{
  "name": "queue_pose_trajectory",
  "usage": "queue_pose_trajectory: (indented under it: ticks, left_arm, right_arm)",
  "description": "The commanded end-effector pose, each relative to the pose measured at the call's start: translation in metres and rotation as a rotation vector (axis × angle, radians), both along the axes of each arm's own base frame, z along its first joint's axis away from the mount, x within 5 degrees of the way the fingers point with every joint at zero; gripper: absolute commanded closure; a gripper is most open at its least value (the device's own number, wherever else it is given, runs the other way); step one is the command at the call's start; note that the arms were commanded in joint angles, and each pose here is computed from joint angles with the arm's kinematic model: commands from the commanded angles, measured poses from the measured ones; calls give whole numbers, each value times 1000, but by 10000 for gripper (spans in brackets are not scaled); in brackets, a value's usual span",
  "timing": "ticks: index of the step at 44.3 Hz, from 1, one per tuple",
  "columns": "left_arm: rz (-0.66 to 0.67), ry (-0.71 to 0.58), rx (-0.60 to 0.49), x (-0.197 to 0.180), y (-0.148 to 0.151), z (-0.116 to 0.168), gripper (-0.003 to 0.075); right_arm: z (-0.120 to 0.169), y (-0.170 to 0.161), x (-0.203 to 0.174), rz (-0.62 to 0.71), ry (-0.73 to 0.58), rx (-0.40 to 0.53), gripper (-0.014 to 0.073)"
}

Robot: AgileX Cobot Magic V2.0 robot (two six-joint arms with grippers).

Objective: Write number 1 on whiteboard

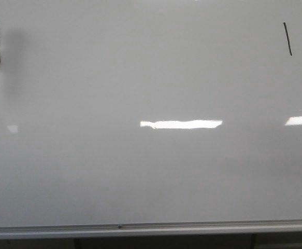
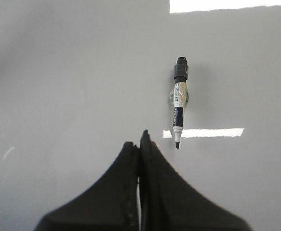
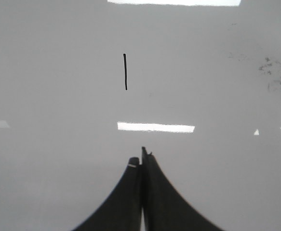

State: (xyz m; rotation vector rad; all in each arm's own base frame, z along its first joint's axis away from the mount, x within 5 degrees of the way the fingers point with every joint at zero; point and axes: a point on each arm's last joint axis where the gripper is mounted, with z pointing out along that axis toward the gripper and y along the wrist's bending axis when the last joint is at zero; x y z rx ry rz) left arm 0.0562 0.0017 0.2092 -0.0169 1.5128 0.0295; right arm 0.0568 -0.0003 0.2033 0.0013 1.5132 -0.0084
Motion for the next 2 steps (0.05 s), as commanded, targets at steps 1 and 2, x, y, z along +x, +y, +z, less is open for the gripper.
queue_pose_trajectory:
  ticks: [1, 2]
  left_arm:
    - [-9, -82, -6, -1, -1, 1, 739]
    - [-9, -82, -6, -1, -1, 1, 739]
  right_arm:
    - [9, -1, -2, -10, -100, -14, 664]
    - [9, -1, -2, -10, -100, -14, 664]
